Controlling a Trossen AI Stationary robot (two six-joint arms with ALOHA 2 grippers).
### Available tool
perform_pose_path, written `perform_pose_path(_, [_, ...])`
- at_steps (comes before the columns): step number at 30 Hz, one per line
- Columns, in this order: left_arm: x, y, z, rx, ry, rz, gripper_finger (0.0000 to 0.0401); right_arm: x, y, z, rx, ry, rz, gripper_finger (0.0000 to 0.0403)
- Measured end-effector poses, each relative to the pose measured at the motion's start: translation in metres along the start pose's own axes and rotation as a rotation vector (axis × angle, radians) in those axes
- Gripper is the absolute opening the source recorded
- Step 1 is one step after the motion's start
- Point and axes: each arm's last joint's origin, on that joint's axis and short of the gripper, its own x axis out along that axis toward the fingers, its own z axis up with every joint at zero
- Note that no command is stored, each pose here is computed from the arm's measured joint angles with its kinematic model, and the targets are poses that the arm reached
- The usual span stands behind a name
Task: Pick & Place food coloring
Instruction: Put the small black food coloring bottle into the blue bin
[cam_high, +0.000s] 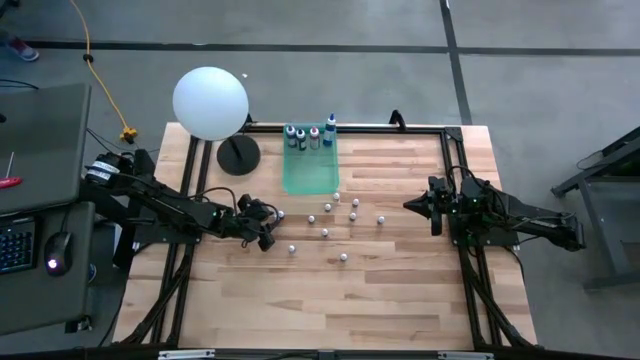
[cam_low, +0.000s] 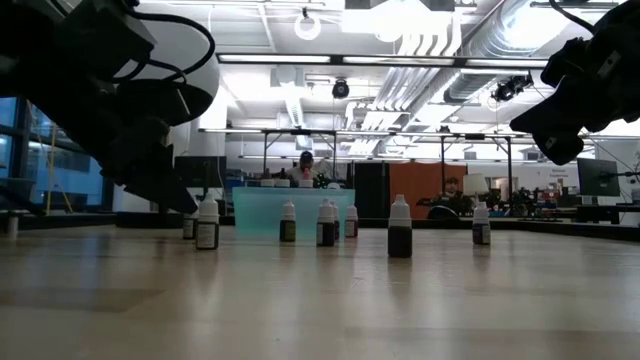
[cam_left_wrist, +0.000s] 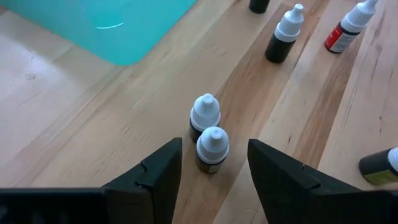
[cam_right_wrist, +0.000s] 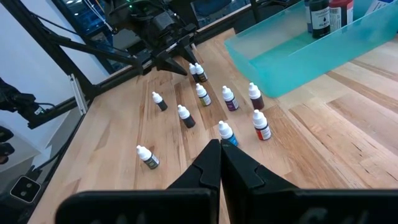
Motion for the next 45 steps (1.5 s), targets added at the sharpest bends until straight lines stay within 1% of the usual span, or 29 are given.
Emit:
perform_pose_path(4, [0.0000,0.0000,0.0000,0.000,0.000,0.000,0.0171,0.0000,0.0000,0.0000,0.001,0.000,0.000,0.0000])
perform_pose_path(13, [0.0000,0.0000,-0.0001,0.001,0.002,-0.002,0.0104,0.0000,0.0000,0.0000,0.001,0.000,0.000,0.0000])
perform_pose_path(19, [0.0000,-0.0001,0.0000,0.000,0.001,-0.002,0.0080,0.0000,0.0000,0.0000,0.000,0.000,0.000,0.0000])
perform_pose_path(25, [0.0000,-0.0001,0.0000,0.000,0.001,-0.002,0.0074,0.0000,0.0000,0.0000,0.000,0.000,0.000,0.0000])
perform_pose_path(41, [0.0000,0.0002,0.0000,0.000,-0.003,0.006,0.0073,0.0000,0.0000,0.0000,0.000,0.000,0.000,0.0000])
perform_pose_path(45, [0.0000,0.0003,0.0001,-0.001,-0.004,0.007,0.0083,0.0000,0.0000,0.0000,0.000,0.000,0.000,0.0000])
